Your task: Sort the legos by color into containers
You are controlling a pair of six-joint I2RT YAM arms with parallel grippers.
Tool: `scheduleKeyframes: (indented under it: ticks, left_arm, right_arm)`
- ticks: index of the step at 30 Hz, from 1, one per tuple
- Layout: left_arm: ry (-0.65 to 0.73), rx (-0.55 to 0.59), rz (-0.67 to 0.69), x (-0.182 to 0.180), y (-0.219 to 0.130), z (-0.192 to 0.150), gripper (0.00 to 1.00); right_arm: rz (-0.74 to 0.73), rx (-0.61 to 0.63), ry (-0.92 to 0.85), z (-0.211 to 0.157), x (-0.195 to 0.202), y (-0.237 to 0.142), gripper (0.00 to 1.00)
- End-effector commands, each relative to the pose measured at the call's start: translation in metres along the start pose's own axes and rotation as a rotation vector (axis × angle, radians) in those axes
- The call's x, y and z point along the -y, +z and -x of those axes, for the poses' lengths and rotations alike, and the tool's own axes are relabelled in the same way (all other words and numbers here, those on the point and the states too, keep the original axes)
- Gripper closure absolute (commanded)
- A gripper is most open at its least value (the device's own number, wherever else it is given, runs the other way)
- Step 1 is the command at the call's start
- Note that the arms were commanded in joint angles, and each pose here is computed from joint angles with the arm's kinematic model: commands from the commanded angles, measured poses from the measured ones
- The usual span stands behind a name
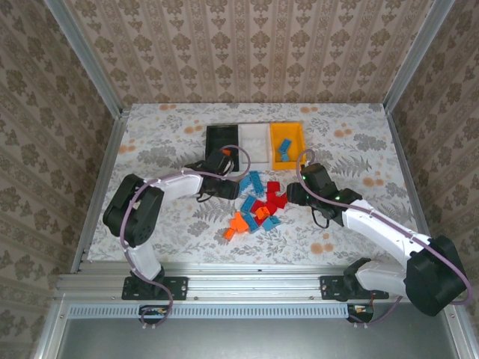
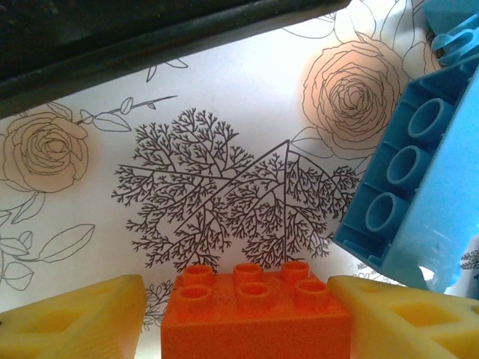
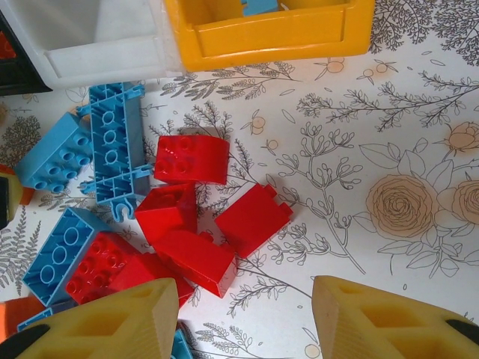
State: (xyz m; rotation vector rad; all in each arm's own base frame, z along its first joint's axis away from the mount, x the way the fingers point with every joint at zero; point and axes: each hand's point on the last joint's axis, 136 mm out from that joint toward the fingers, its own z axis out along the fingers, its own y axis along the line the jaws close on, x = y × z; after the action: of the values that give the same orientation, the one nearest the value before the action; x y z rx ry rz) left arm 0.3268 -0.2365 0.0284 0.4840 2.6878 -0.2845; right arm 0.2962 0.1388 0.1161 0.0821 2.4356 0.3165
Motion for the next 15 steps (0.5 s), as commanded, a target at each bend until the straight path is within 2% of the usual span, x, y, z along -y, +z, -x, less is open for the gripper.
scheduleKeyframes:
  ticks: [1, 5, 11, 15]
  left_arm:
    - [-0.013, 0.012, 0.017, -0.002, 0.003, 0.011, 0.26]
    - [-0.018, -0.004, 0.028, -0.005, 0.007, 0.006, 0.29]
    - [-0.023, -0.001, 0.040, -0.007, 0.004, 0.001, 0.40]
    - [-0.027, -0.004, 0.050, -0.010, 0.001, -0.003, 0.42]
  right_arm:
    - [-0.010, 0.000, -0.001, 0.001, -0.001, -0.001, 0.48]
    - [-0.016, 0.001, -0.005, 0.001, 0.001, -0.002, 0.48]
    - [-0.010, 0.005, -0.004, 0.002, -0.001, -0.002, 0.48]
    - [-0.010, 0.004, -0.003, 0.002, -0.001, -0.001, 0.48]
